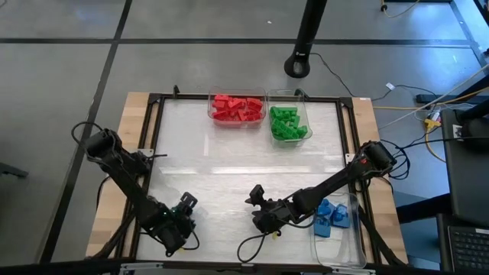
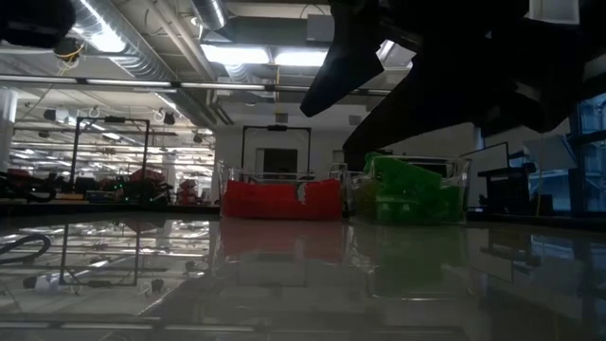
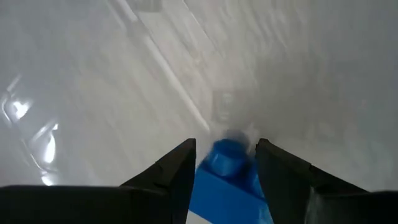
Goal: Sort blocks
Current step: Put the blue game piece into the bottom transparent bin
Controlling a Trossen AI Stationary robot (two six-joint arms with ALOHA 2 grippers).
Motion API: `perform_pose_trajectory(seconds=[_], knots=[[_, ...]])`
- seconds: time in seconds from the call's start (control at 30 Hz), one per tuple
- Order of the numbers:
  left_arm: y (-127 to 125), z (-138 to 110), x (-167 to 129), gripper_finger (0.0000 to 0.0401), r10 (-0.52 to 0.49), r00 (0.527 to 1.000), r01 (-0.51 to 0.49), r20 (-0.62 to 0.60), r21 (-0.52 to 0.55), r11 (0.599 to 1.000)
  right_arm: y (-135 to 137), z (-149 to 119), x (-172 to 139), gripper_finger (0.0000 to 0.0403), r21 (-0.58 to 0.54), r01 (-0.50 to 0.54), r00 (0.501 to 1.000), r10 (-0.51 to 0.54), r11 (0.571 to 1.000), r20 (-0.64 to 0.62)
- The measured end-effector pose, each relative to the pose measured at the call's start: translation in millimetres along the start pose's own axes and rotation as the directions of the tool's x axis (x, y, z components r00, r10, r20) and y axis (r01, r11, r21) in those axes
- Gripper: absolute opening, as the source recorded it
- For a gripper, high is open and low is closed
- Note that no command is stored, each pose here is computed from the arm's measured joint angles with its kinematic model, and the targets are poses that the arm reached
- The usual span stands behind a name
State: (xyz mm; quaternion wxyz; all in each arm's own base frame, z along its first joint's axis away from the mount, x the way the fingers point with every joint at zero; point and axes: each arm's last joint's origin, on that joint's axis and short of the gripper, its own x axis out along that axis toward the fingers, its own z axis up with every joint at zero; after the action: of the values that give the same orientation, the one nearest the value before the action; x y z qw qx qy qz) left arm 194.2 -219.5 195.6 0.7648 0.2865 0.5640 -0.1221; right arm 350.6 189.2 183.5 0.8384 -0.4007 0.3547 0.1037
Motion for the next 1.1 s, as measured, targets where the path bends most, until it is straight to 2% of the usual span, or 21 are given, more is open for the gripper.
perform_pose_trajectory(seconds=[0.13,0.33,0.47,0.57,0.7,0.77,0.83,0.9,1.0,1.07,1.1], knots=[[7,2,5,0.0155,0.006,1.000,-0.006,-0.020,0.033,0.999,0,0,0,0.0273,0.000,0.002,1.000,-0.002,1.000,-0.001],[18,1,10,0.0155,-0.045,0.996,0.047,-0.075,0.024,0.999,0,0,0,0.0273,0.000,0.002,1.000,-0.002,1.000,-0.001],[21,-2,7,0.0155,-0.087,0.991,0.080,-0.103,-0.062,0.995,0,0,0,0.0273,0.000,0.002,1.000,-0.002,1.000,-0.001],[22,-6,-1,0.0155,-0.119,0.986,0.093,-0.120,-0.200,0.975,0,0,0,0.0273,0.000,0.002,1.000,-0.002,1.000,-0.001],[19,-12,-17,0.0155,-0.160,0.982,0.105,-0.101,-0.409,0.906,0,0,0,0.0273,-0.001,0.002,1.000,-0.002,1.000,-0.001],[15,-14,-23,0.0155,-0.169,0.983,0.102,-0.075,-0.540,0.835,0,0,0,0.0273,0.000,0.002,1.000,-0.002,1.000,-0.001],[11,-13,-26,0.0155,-0.177,0.983,0.097,-0.050,-0.674,0.733,0,0,0,0.0273,0.000,0.002,1.000,-0.002,1.000,-0.001],[8,-13,-27,0.0155,-0.176,0.984,0.093,-0.035,-0.740,0.666,0,0,0,0.0273,0.000,0.002,1.000,-0.002,1.000,-0.001],[6,-12,-25,0.0155,-0.171,0.985,0.098,-0.013,-0.774,0.625,0,0,0,0.0273,0.000,0.006,1.000,-0.006,1.000,-0.002],[6,-9,-25,0.0155,-0.174,0.985,0.116,0.007,-0.771,0.626,0,0,0,0.0273,0.000,0.006,1.000,-0.006,1.000,-0.002],[6,-8,-25,0.0155,-0.175,0.984,0.127,0.017,-0.758,0.640,0,0,0,0.0273,0.000,0.006,1.000,-0.006,1.000,-0.003]])
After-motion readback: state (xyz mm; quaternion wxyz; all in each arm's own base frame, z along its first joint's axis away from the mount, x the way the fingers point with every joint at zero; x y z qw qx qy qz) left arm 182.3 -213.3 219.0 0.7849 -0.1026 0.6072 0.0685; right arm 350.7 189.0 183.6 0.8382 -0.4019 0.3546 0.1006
